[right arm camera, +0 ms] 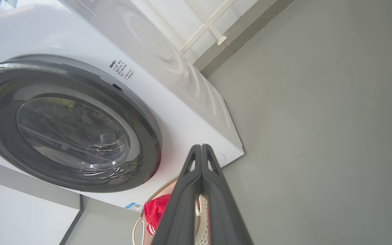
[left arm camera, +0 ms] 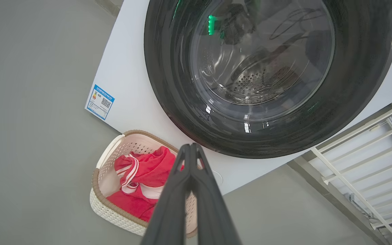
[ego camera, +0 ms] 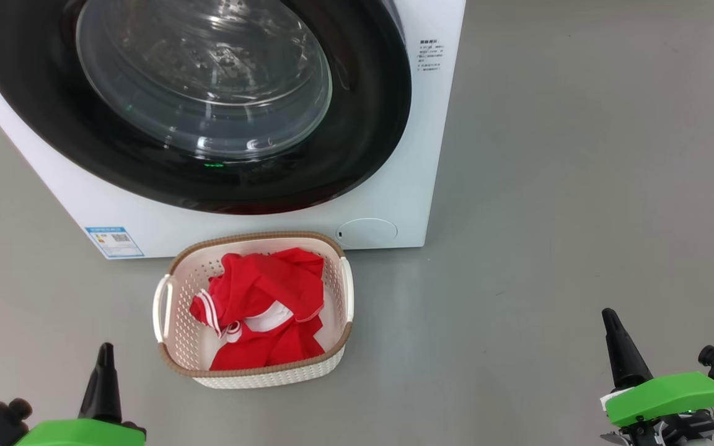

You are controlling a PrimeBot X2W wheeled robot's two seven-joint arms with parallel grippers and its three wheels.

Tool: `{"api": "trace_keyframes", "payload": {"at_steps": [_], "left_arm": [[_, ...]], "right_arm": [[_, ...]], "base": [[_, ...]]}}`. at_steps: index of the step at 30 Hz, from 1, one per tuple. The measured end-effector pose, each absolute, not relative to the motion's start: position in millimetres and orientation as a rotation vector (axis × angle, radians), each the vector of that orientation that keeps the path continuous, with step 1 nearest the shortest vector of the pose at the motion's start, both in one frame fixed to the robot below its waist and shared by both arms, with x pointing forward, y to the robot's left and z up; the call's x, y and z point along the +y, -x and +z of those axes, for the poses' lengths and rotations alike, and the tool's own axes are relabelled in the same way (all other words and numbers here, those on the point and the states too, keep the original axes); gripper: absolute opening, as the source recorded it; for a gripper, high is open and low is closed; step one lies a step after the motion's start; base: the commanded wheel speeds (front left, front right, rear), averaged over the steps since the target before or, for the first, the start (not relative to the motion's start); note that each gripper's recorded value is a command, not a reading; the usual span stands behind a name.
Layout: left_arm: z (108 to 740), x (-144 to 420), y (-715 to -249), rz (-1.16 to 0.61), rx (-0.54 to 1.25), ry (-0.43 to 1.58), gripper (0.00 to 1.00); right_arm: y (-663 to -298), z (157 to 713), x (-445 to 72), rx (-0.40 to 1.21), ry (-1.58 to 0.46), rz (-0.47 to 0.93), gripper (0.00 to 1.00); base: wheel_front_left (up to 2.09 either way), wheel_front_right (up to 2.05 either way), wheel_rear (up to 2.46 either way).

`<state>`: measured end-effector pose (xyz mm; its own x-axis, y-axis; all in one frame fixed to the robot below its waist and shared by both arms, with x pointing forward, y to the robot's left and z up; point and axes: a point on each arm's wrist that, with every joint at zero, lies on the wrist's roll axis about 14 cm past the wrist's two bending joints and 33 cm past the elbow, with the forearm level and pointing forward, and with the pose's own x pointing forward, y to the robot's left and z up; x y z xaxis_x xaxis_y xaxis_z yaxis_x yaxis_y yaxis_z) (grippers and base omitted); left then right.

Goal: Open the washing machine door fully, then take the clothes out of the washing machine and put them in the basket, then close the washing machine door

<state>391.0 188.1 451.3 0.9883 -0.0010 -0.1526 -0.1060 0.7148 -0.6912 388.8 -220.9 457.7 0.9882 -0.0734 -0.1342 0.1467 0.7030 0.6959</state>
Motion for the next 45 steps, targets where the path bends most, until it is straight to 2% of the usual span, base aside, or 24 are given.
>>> {"api": "trace_keyframes", "payload": {"at_steps": [45], "left_arm": [[472.0,187.9,-388.4,0.065,0.107,1.244,0.00]], "right_arm": [[-388.8,478.3,-215.3,0.048,-1.244,-0.112,0.00]], "base": [[0.00,0.00,0.00]]}}
